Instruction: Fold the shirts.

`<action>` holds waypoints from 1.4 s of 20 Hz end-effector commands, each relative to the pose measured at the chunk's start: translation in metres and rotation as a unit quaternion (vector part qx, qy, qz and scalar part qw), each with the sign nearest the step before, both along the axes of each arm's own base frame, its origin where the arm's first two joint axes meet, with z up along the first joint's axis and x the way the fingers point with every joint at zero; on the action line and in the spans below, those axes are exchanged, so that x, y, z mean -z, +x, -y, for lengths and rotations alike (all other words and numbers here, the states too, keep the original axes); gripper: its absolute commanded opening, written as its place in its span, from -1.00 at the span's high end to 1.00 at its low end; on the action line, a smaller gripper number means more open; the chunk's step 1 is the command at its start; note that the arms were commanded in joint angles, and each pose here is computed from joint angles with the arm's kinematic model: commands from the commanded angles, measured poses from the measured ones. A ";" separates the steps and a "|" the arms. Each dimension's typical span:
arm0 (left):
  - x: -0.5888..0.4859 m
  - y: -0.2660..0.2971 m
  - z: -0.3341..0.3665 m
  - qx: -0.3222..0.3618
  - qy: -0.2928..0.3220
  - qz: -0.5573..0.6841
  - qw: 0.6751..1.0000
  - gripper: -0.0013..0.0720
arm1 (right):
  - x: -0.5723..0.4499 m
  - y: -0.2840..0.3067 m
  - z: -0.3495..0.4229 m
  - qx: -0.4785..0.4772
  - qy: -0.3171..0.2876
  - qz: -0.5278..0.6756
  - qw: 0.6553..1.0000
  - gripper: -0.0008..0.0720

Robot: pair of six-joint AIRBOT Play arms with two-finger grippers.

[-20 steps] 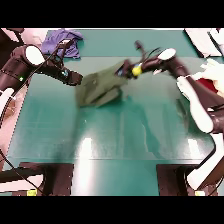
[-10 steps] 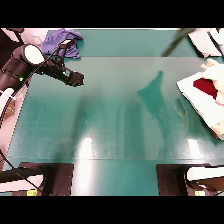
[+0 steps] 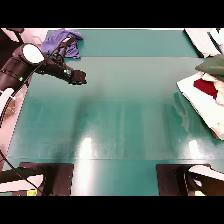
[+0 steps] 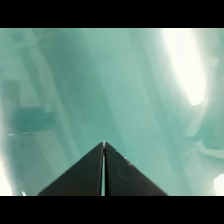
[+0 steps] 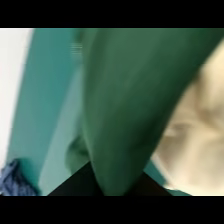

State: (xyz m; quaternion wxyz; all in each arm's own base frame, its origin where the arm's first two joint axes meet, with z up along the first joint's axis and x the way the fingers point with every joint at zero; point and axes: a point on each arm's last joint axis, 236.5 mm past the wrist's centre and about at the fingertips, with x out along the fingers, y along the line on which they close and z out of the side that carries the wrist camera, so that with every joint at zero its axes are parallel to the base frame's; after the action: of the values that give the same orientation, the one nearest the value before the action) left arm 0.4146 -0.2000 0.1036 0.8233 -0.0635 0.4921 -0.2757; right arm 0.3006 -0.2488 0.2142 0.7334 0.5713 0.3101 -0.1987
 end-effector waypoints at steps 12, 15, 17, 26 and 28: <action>-0.012 -0.032 0.009 0.012 -0.026 -0.051 0.998 0.90 | -0.152 -0.055 0.090 0.117 -0.161 0.205 0.958 -0.45; -0.017 -0.036 0.017 0.017 -0.048 -0.058 0.997 0.90 | -0.252 0.012 -0.036 -0.070 -0.164 0.369 0.912 -0.45; -0.023 -0.039 0.026 0.021 -0.071 -0.062 0.995 0.90 | -0.253 0.041 -0.181 -0.273 -0.139 0.384 0.871 -0.38; -0.027 -0.040 0.030 0.023 -0.084 -0.065 0.994 0.90 | -0.048 -0.068 -0.600 -0.742 -0.258 0.278 0.553 0.57; -0.027 -0.040 0.030 0.023 -0.084 -0.065 0.994 0.90 | -0.021 -0.074 -0.614 -0.752 -0.326 0.267 0.507 0.57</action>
State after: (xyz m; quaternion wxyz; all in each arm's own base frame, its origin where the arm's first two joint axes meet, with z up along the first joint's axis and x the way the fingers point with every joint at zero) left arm 0.3745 -0.2299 0.1294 0.7748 -0.1376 0.5219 -0.3292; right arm 0.2564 0.3273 0.2863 0.7883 0.0370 0.3553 0.5010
